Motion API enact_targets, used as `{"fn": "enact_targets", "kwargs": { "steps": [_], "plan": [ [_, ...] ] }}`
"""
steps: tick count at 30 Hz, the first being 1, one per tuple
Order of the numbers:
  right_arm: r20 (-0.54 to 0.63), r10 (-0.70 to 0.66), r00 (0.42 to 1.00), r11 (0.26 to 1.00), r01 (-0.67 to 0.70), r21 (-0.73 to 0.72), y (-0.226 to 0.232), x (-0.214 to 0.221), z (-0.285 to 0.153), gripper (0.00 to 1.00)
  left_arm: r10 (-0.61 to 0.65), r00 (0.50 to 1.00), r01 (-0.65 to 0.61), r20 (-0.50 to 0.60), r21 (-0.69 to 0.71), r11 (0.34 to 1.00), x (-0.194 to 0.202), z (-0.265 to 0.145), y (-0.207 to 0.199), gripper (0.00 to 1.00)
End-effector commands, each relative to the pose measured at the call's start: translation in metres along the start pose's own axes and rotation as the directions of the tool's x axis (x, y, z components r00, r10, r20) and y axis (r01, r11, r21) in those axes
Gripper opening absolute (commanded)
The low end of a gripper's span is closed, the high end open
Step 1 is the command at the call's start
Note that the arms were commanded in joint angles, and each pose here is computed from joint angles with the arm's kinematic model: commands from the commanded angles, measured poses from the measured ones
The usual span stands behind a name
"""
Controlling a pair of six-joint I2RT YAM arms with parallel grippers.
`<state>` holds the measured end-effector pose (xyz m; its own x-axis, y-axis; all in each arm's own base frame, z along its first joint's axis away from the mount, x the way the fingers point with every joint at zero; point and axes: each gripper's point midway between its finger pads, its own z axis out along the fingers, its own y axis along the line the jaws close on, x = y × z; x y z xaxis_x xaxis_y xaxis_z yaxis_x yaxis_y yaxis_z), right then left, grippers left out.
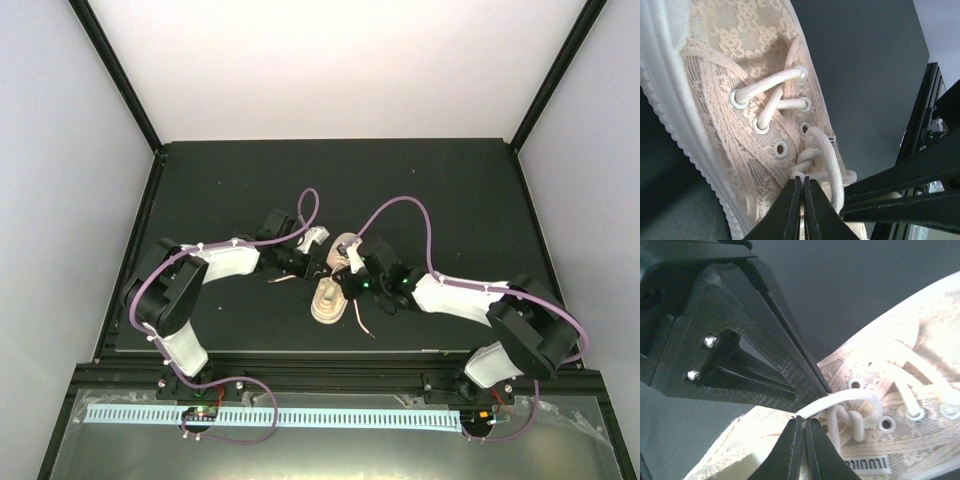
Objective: Tie the shoes
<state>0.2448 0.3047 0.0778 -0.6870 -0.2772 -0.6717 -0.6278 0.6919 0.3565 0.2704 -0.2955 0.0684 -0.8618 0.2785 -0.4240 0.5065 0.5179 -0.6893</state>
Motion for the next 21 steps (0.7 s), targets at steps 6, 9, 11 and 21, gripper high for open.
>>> {"fn": "enact_targets", "kwargs": {
  "steps": [6,9,11,21],
  "plan": [
    [0.079,0.047,0.996,0.996,-0.053,0.076,-0.016,-0.019,-0.023,0.02,0.023,0.995,-0.015,0.092,-0.091,0.996,-0.016,-0.02,0.01,0.02],
    [0.08,0.066,0.995,0.995,-0.071,0.068,-0.02,-0.016,-0.025,0.01,0.019,0.994,-0.008,0.108,-0.1,0.995,-0.019,-0.025,0.013,0.01],
    [0.077,0.079,0.994,0.994,-0.084,0.064,-0.023,-0.012,-0.026,0.02,0.012,0.994,0.0,0.113,-0.103,0.995,-0.019,-0.026,0.015,0.01],
    [0.094,0.191,0.977,0.981,-0.193,0.014,-0.038,-0.009,-0.029,0.02,-0.008,0.99,0.03,0.138,-0.164,0.986,-0.014,-0.036,0.034,0.02]
  ]
}}
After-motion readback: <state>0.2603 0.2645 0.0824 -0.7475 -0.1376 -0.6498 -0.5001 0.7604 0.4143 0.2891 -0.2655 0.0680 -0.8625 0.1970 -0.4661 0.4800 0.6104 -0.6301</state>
